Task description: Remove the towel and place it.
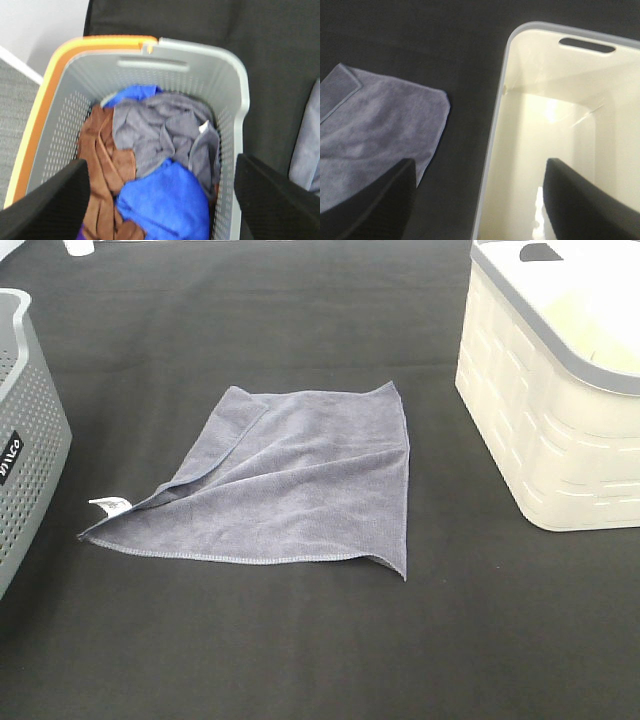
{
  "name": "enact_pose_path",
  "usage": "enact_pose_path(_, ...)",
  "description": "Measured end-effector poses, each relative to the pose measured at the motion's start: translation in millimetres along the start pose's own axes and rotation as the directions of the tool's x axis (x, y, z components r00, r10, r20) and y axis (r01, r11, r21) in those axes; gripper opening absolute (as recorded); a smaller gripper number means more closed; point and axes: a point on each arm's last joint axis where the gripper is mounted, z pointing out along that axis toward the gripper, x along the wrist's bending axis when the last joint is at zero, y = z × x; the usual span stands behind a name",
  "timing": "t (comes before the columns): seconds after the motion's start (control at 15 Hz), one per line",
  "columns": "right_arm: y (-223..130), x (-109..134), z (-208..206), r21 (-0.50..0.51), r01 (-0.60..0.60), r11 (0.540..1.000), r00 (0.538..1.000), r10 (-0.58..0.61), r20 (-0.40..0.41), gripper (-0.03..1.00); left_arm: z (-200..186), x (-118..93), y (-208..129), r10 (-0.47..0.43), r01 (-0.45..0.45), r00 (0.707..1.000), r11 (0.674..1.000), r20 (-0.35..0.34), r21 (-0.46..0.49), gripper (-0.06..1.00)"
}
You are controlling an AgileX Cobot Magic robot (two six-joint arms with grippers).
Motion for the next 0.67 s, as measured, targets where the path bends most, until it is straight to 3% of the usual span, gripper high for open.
enact_pose_path(0.4,-91,0,-49,0.115,-0.006,0.993,1.000,0.007,-0.011,0.71,-40,11,-99,0.007,-0.007,1.000,0.998,-0.003,0.066,0.74)
enact_pose_path(0.47,-121,1,-54,0.156,-0.001,0.988,1.000,0.003,-0.013,0.71,-44,13,-126,0.009,-0.008,1.000,0.996,-0.004,0.083,0.74)
enact_pose_path(0.67,-175,4,-59,0.168,0.004,0.986,1.000,0.000,-0.021,0.71,-49,16,-182,0.005,-0.006,1.000,0.998,0.009,0.066,0.74)
